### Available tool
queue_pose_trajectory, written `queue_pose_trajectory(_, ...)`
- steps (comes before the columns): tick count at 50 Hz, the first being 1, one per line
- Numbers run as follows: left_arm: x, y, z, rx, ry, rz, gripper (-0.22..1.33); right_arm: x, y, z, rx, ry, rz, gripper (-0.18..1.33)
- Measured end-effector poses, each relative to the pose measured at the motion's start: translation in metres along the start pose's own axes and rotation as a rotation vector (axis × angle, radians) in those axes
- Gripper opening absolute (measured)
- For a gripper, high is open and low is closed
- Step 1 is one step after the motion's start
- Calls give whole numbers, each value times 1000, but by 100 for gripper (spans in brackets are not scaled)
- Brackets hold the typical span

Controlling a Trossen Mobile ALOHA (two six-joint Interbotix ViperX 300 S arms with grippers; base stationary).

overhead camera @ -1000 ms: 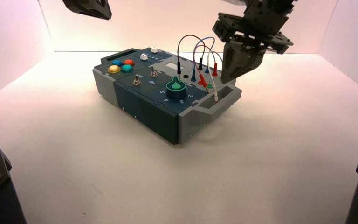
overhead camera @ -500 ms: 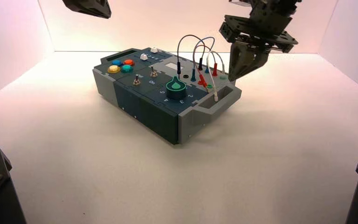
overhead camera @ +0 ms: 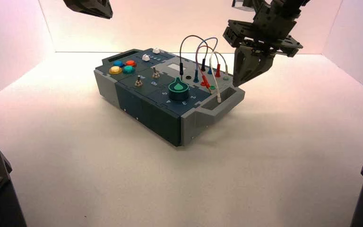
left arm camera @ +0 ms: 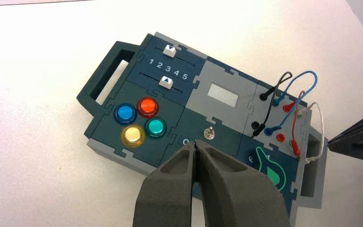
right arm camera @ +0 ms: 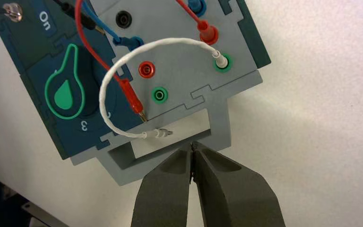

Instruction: Flip the bottom switch off with the left gripper.

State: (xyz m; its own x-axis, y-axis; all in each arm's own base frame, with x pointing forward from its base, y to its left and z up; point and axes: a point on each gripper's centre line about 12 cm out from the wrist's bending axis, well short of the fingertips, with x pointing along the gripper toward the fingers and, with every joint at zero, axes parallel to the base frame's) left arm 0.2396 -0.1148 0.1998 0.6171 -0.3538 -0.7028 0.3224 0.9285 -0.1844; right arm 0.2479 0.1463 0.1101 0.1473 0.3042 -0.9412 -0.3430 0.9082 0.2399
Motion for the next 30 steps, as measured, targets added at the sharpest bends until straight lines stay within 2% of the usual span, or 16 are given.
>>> queue_pose_trajectory(14,0,0,0,-1,0,0,-17,8,0,-2,2,27,-3,-14)
queue_pose_trajectory(30,0,0,0,0,-3,0,-17,7,9,11,-32,8,7,-14)
